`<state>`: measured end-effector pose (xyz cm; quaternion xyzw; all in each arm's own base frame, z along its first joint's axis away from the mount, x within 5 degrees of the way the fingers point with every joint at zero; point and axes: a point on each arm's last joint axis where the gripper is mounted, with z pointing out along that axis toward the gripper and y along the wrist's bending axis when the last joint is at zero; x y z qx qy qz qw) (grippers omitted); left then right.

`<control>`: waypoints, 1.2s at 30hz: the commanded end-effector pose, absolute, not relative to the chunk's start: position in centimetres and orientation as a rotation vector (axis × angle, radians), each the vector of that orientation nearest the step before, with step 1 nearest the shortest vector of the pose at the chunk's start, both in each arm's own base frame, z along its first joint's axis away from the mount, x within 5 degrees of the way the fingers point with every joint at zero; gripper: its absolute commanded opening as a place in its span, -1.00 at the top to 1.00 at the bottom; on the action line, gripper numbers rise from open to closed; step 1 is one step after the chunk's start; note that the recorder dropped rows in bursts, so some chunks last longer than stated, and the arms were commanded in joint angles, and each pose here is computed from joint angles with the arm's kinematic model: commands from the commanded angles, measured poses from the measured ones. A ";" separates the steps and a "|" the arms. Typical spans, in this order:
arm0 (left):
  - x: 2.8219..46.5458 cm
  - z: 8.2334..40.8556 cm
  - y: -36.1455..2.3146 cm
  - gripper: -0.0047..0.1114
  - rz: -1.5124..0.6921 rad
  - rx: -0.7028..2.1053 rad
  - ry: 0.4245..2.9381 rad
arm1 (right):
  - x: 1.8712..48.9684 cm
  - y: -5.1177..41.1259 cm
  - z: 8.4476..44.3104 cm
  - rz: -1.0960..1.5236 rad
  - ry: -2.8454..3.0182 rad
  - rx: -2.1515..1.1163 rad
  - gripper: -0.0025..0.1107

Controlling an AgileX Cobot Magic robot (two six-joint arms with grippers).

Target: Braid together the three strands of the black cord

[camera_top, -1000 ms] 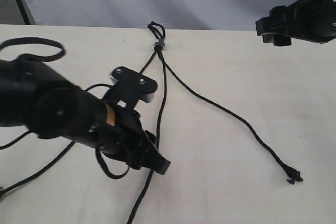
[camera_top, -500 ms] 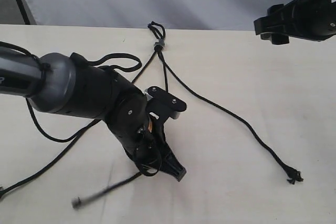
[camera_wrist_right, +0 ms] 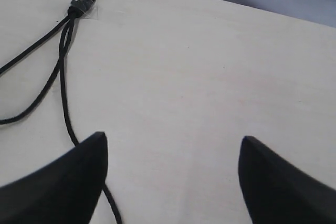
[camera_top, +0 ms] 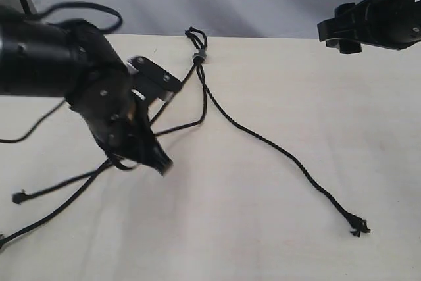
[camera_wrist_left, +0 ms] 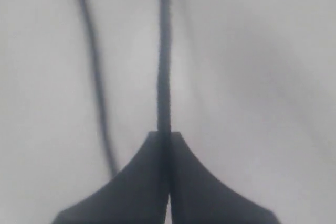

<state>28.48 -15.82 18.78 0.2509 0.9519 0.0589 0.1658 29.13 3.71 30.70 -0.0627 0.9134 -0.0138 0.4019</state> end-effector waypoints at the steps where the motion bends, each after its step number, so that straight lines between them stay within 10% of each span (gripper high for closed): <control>1: 29.8 18.3 -10.8 0.92 0.275 0.571 2.752 | 29.5 3.8 30.3 -0.037 2.307 -0.167 -0.22; 10: 28.0 11.9 -7.5 0.92 0.190 0.524 2.842 | 30.0 3.9 30.0 -0.029 2.296 -0.165 -0.22; 20: 23.8 10.5 -12.9 0.92 -0.040 0.622 2.910 | 30.0 3.9 30.0 -0.028 2.291 -0.165 -0.22; 28: 21.6 15.2 -20.3 0.92 -0.169 1.025 2.678 | 30.0 3.9 30.0 -0.028 2.291 -0.165 -0.22; 36: 24.5 21.5 -14.1 0.92 0.182 0.635 2.608 | 30.0 3.9 30.0 -0.031 2.293 -0.170 -0.22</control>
